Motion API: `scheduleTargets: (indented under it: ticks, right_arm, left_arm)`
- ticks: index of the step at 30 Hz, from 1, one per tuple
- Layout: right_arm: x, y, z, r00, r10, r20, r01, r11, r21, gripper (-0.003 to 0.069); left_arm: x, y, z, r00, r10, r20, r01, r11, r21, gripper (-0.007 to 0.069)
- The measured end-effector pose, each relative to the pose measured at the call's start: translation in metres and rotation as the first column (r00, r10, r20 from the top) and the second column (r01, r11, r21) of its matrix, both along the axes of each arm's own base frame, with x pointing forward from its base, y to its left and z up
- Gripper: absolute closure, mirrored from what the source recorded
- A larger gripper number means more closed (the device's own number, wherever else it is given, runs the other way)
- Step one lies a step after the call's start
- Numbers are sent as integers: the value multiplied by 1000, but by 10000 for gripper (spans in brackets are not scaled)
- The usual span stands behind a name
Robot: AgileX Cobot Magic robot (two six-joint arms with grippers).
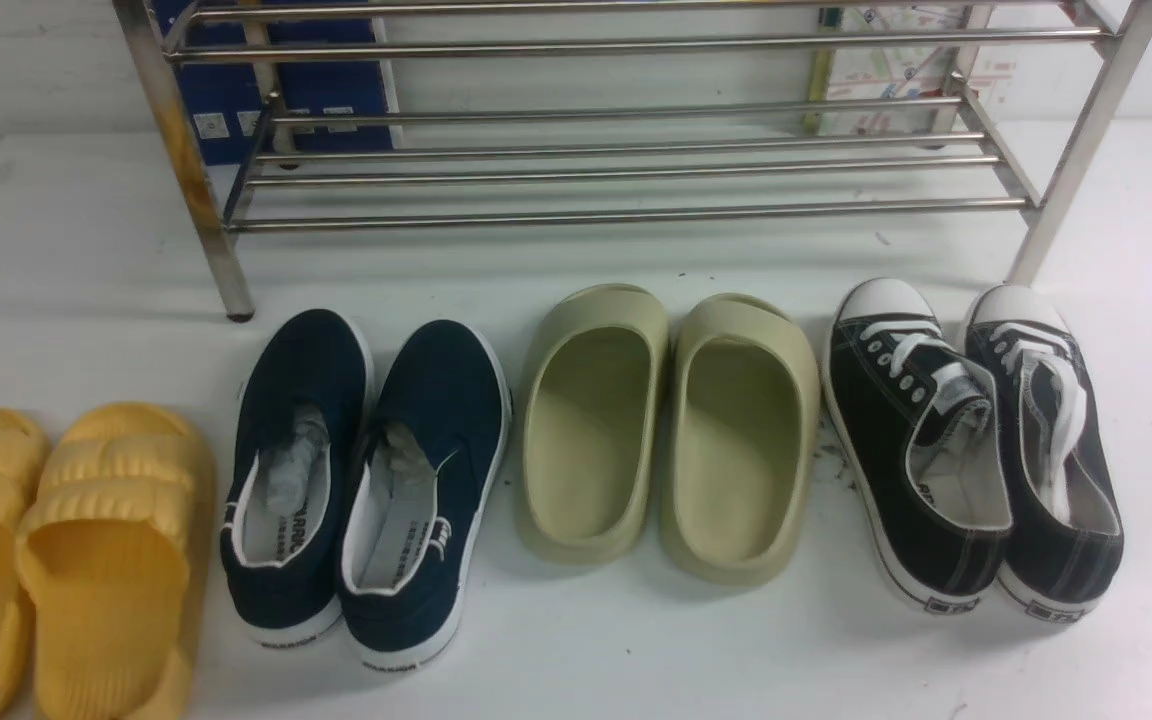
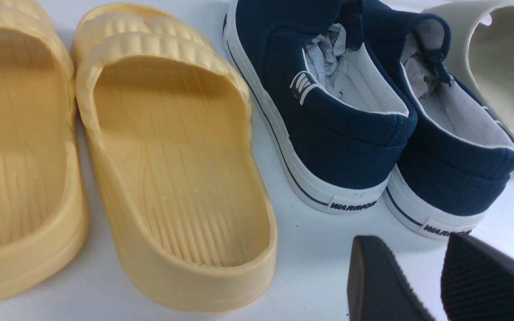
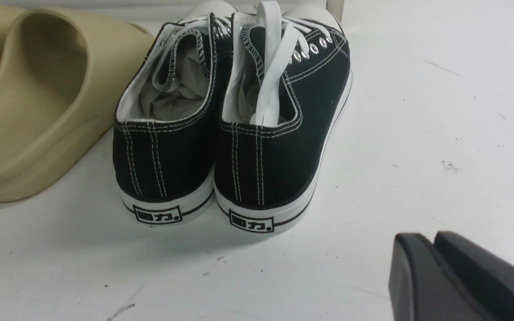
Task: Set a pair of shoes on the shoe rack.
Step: Use the left arm to grab the shoe closest to it
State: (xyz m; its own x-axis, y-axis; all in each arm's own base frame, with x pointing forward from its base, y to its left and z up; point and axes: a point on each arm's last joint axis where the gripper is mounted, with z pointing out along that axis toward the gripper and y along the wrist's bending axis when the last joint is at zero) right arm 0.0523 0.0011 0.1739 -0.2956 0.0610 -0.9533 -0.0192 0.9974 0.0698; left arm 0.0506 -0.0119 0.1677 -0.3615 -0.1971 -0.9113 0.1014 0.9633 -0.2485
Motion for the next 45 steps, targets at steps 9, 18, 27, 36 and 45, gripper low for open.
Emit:
scheduleTargets:
  ticks: [9,18,27,36,45]
  right_arm:
    - [0,0,0,1000,0,0,0,1000,0,557]
    - [0,0,0,1000,0,0,0,1000,0,546]
    - [0,0,0,1000,0,0,0,1000,0,536]
    - [0,0,0,1000,0,0,0,1000,0,525]
    - [0,0,0,1000,0,0,0,1000,0,512]
  left_arm:
    - [0,0,0,1000,0,0,0,1000,0,388]
    - [0,0,0,1000,0,0,0,1000,0,388]
    - [3,1,10,992,14,121,-13,1000,-9,388]
    - [2,11,56,816,189,545,-42,962,-271,388]
    - [-38,19,174,543,273,794,88,922,-377,388]
